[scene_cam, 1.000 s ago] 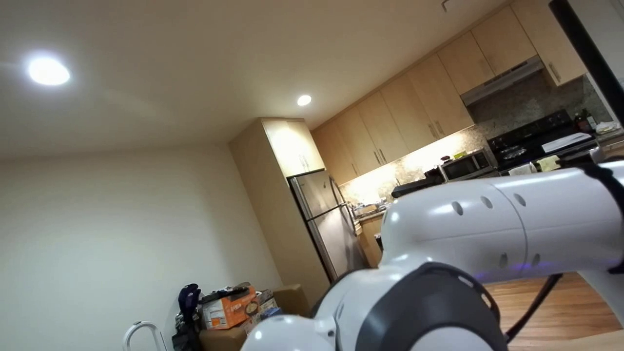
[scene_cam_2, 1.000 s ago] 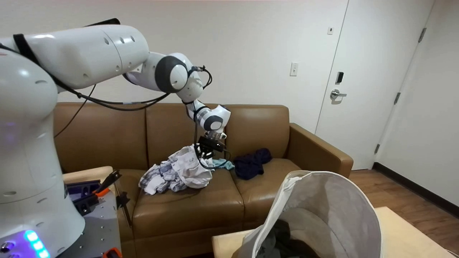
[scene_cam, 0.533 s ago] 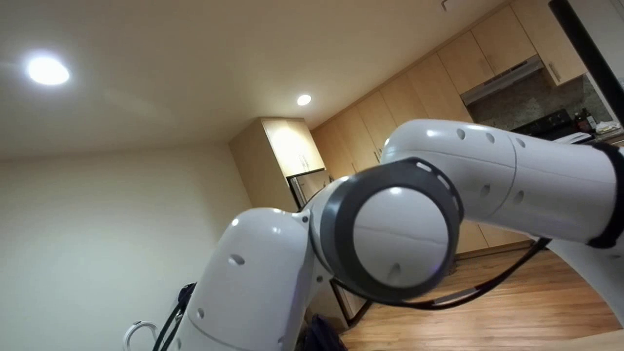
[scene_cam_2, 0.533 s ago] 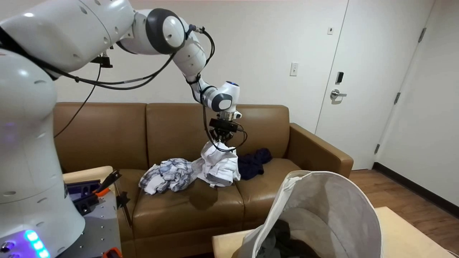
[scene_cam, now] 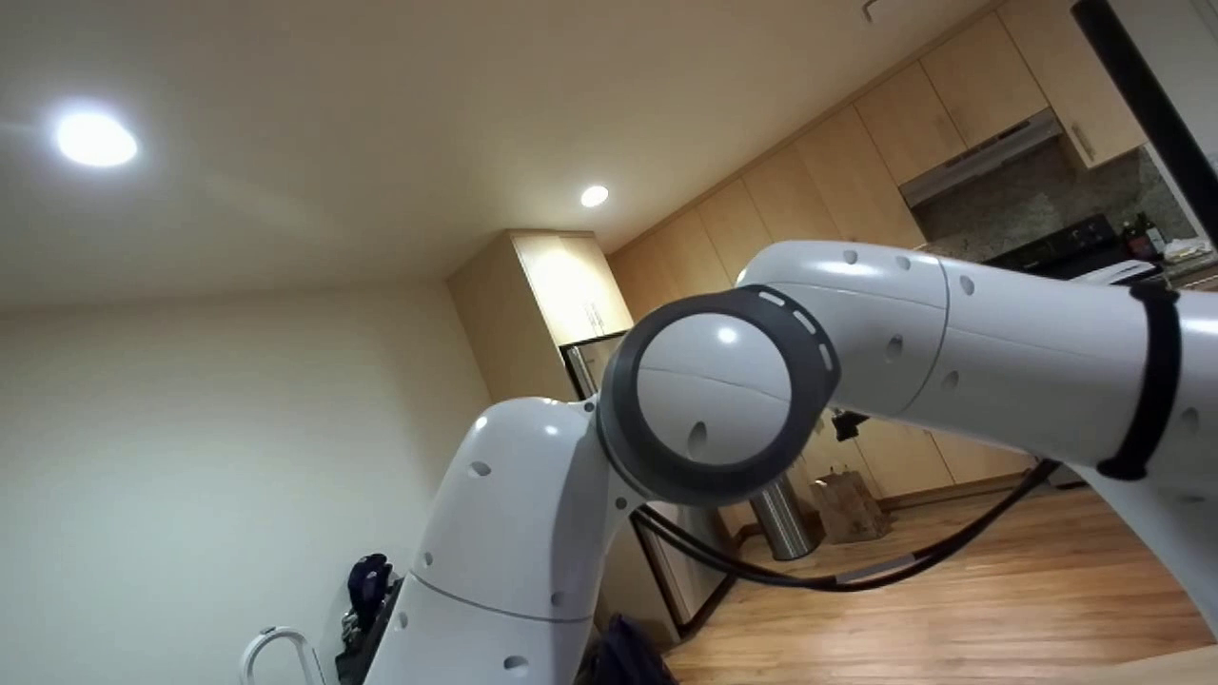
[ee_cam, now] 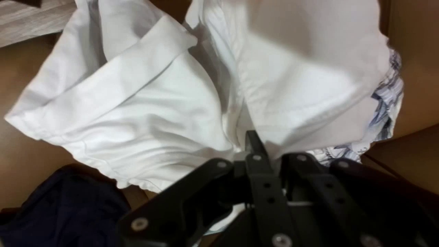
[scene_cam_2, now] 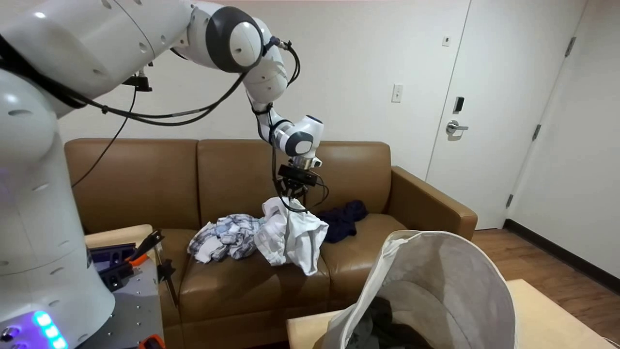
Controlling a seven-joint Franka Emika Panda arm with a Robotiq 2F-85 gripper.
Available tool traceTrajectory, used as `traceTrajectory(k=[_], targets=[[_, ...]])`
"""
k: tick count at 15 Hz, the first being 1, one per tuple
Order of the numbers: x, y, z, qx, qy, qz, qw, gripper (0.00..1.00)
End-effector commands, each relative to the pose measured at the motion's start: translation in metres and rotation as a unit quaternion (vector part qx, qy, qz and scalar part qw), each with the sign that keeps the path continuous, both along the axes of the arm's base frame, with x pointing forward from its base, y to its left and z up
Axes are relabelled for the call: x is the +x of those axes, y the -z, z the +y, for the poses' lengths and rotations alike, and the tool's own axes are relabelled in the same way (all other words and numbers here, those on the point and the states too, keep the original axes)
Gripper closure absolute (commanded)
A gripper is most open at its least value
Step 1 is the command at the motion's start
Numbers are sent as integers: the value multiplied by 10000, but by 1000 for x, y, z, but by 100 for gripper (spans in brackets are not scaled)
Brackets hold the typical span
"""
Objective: Take the white t-shirt from the couch and put it in the laundry bag
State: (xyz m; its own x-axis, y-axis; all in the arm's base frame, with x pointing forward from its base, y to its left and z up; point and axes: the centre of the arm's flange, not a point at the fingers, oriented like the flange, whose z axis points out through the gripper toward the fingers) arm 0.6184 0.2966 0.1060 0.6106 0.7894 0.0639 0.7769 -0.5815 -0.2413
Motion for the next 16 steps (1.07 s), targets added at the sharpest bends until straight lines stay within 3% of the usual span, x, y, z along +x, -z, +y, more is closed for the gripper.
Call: traceTrajectory(k=[1,5,9,13,16], targets=[[24,-63,-30,-590,234,-721,9954,92],[33,-147,-69,-1073,798,-1504,9795,92],[16,-223,-113,-1030,1936,-1814,9586,92],[-11,-289,-153,-1088,2923,-2181,9247,92],[-38,-339,-184,-1316,3517,-2541,8913,92]])
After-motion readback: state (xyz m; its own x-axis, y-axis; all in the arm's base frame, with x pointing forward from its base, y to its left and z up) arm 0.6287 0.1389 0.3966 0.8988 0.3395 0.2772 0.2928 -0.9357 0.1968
